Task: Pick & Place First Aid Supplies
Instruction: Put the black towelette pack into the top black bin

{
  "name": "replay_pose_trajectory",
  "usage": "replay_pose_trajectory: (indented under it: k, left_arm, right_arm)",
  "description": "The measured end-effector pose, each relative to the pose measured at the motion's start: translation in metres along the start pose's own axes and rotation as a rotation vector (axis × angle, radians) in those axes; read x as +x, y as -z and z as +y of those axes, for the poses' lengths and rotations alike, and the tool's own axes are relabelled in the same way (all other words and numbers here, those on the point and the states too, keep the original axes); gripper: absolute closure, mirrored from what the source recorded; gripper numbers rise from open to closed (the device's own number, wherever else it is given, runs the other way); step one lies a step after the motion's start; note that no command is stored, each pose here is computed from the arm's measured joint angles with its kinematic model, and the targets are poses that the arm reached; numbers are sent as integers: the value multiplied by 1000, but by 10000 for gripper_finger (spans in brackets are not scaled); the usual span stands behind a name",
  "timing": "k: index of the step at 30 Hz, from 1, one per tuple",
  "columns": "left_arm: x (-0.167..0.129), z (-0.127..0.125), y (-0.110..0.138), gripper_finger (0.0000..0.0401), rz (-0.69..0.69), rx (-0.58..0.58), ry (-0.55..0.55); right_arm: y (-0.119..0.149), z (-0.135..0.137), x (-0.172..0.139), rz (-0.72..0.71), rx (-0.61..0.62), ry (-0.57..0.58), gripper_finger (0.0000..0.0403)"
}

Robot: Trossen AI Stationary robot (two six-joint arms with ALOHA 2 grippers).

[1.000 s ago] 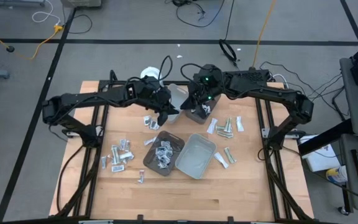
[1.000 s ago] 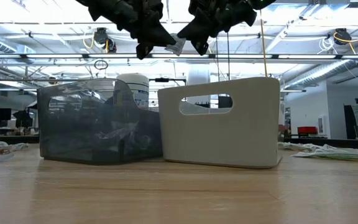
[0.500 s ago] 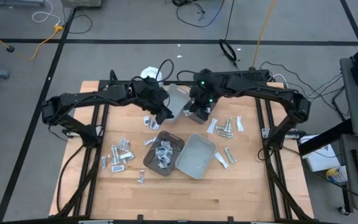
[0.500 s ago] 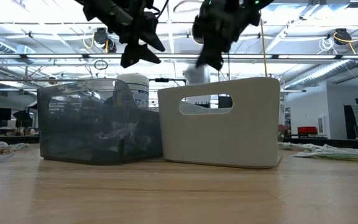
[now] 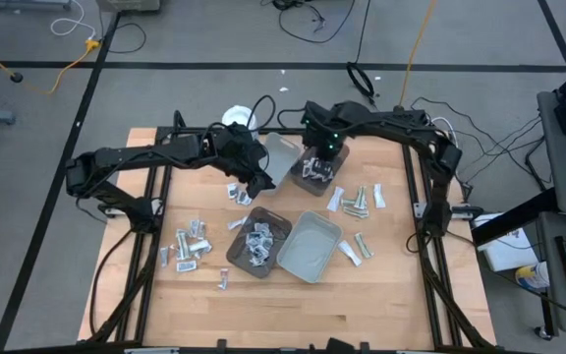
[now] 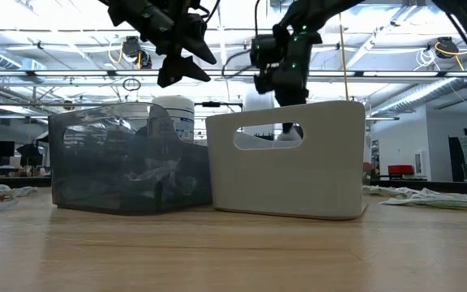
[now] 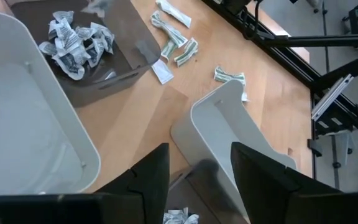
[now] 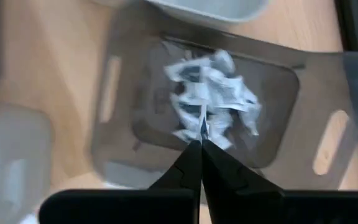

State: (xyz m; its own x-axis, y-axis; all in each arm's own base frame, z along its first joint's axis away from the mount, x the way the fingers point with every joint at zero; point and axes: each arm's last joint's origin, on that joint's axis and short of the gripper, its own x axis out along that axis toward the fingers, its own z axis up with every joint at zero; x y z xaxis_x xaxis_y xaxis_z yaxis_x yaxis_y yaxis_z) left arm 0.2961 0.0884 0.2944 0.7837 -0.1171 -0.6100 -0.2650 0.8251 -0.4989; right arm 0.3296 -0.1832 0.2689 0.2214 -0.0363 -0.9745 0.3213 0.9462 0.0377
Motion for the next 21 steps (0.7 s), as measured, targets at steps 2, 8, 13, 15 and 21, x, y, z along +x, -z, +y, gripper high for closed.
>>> replay_pose_trajectory:
  k: [2,8,13,15,21]
  left_arm:
    - [0,0,0,226,-1,0,0]
    - [0,0,0,226,0,2,0]
    - [0,0,0,226,-1,3,0]
    - [0,0,0,226,0,3,0]
    - [0,0,0,226,0,10,0]
  right_arm:
    - [1,-5,4,49,1,22,403]
    - [1,-9,12,125,-25,30,403]
    - [-3,-10,14,65,-31,31,403]
    - [-3,-10,20,55,-31,15,403]
    - [-2,-11,34,28,-38,24,403]
